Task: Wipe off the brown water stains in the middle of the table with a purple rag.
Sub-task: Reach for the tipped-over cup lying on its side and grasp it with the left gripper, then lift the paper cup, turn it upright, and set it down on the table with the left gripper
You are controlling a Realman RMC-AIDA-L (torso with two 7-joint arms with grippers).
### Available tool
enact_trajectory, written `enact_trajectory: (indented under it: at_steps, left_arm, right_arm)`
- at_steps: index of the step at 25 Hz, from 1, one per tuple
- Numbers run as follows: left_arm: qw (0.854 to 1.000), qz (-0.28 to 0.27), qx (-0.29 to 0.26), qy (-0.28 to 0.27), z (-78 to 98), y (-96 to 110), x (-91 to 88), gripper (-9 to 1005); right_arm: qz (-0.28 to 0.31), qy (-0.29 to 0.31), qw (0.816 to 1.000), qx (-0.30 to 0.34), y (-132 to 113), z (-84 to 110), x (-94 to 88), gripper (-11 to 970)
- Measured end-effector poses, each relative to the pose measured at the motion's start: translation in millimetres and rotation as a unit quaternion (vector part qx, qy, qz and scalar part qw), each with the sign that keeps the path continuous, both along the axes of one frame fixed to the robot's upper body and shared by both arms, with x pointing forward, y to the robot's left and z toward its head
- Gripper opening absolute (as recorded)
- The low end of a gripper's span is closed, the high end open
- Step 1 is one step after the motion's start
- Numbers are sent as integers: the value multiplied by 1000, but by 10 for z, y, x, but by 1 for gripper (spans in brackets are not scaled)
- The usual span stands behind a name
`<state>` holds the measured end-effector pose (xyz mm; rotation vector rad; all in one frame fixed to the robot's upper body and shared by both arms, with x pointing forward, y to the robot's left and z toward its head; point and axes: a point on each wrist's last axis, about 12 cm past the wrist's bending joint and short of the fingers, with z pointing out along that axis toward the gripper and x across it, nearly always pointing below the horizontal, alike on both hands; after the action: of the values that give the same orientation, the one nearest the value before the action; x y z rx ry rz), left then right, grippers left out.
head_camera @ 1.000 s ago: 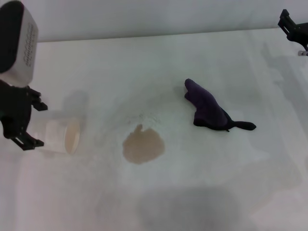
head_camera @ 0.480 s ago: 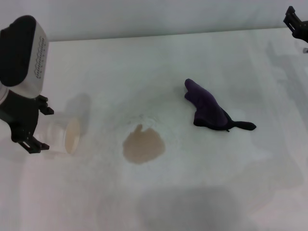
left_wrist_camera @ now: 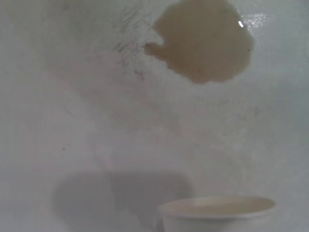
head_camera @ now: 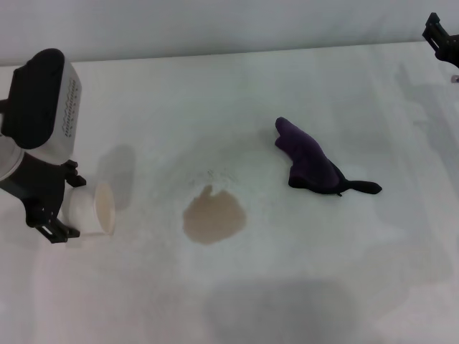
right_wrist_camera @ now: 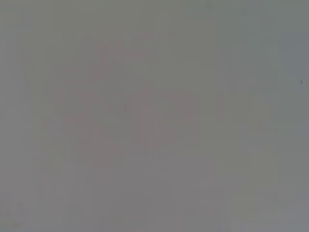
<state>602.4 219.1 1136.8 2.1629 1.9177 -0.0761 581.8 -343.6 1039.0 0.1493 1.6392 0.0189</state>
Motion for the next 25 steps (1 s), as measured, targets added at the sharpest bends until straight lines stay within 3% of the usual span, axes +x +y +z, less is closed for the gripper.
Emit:
enact_trajectory:
  at_steps: [16,25]
  left_arm:
    - [999,29,-11,-11,-247,59,-34,886]
    - [999,42,-23,-25,-291,73,-42,877]
  right_arm:
    - [1,-2,1000,1,6,-1,-8,858]
    - [-2,-3,1000,-1,-21,3,-15,858]
